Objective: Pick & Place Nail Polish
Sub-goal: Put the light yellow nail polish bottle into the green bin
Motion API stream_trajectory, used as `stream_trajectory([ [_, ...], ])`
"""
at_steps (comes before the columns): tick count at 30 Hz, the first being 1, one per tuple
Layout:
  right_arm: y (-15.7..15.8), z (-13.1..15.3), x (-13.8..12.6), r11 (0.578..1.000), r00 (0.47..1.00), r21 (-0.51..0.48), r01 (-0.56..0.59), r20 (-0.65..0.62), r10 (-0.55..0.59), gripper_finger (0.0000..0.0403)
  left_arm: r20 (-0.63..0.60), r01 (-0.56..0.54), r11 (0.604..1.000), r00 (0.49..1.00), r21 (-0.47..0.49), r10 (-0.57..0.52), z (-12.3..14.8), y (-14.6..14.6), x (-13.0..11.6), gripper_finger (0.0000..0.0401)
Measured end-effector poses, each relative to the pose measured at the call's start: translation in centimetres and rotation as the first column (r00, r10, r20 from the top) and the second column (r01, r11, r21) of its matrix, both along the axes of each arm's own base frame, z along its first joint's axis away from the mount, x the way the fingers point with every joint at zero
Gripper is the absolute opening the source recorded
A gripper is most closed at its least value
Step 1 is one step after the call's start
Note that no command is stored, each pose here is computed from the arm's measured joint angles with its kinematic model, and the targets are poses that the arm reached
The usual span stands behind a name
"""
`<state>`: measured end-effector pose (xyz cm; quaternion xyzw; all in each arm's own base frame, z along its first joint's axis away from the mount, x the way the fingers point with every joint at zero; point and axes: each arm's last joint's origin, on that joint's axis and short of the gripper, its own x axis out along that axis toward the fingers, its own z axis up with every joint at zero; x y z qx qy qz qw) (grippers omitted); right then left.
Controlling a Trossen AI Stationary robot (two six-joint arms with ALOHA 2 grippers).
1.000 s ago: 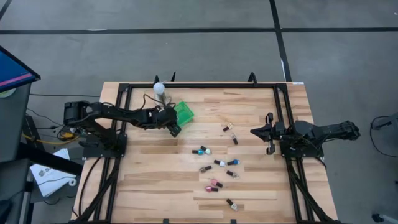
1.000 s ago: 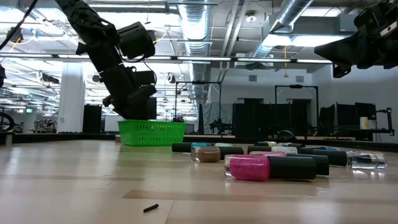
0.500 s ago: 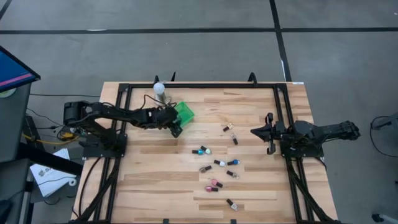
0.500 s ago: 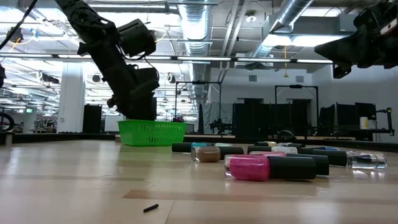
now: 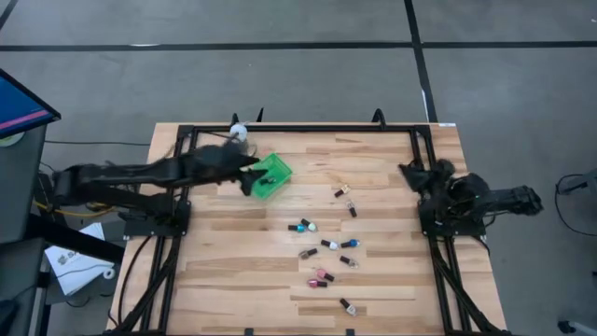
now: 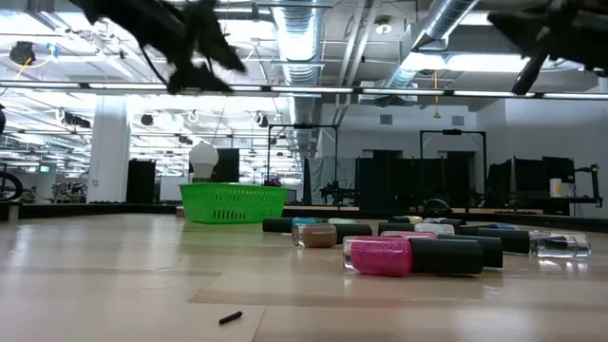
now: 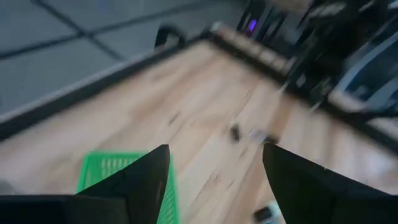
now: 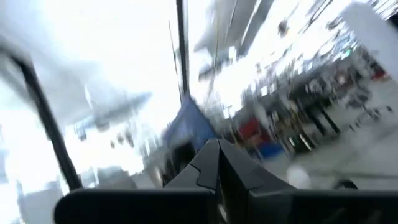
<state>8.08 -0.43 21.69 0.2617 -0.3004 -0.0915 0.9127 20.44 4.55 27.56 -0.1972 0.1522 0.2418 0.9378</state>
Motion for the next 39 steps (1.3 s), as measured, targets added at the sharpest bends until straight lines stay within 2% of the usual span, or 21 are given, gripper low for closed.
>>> stream_trajectory([
  [2, -0.3, 0.6, -0.5, 0.998, 0.995, 0.065, 0.015, 0.096, -0.021, 0.0001, 0.093, 0.008, 1.0, 0.996, 0.018, -0.01, 1.7, -0.5, -1.5, 0.0246],
  [6, -0.6, 2.2, -1.1, 0.992, 0.985, 0.126, 0.01, 0.172, -0.032, 0.0001, 0.251, 0.019, 0.999, 0.968, 0.048, -0.03, 4.2, -1.5, -4.6, 0.0234],
  [12, -0.7, 4.6, -0.9, 0.992, 0.995, 0.121, 0.041, 0.088, -0.052, 0.0001, 0.415, 0.018, 0.996, 0.908, 0.091, -0.054, 6.4, -2.6, -8.7, 0.0198],
  [15, -0.8, 6.1, -0.1, 0.991, 0.998, 0.116, 0.062, 0.01, -0.064, 0.0001, 0.447, 0.024, 0.991, 0.891, 0.135, -0.083, 6.9, -2.9, -10.0, 0.0176],
  [20, -0.9, 9.9, 1.8, 0.99, 0.996, 0.112, 0.081, -0.038, -0.077, 0.0001, 0.483, 0.004, 0.98, 0.87, 0.197, -0.1, 7.4, -3.0, -12.0, 0.0136],
  [23, -1.0, 11.8, 3.5, 0.991, 0.988, 0.057, 0.118, -0.106, -0.111, 0.0001, 0.497, -0.006, 0.973, 0.86, 0.23, -0.112, 7.6, -3.1, -13.1, 0.0108],
  [26, -1.2, 13.3, 5.0, 0.988, 0.974, -0.009, 0.156, -0.164, -0.155, 0.0001, 0.478, -0.003, 0.971, 0.871, 0.238, -0.114, 7.3, -3.2, -13.9, 0.0077],
  [31, -1.2, 14.7, 6.4, 0.985, 0.945, -0.063, 0.162, -0.278, -0.173, 0.0001, 0.392, 0.021, 0.977, 0.914, 0.214, -0.106, 5.9, -3.3, -15.3, 0.0019],
  [33, -1.4, 15.0, 6.9, 0.982, 0.915, -0.093, 0.167, -0.356, -0.189, 0.0004, 0.372, 0.027, 0.98, 0.923, 0.198, -0.101, 5.4, -3.3, -15.8, 0.0005],
  [35, -1.7, 14.8, 8.0, 0.979, 0.86, -0.111, 0.173, -0.467, -0.205, 0.0013, 0.355, 0.036, 0.98, 0.929, 0.194, -0.104, 5.1, -3.4, -16.2, 0.0004],
  [39, -2.7, 13.3, 9.8, 0.973, 0.655, -0.168, 0.157, -0.72, -0.23, 0.0057, 0.331, 0.044, 0.981, 0.938, 0.19, -0.106, 4.6, -3.4, -16.9, 0.0003],
])
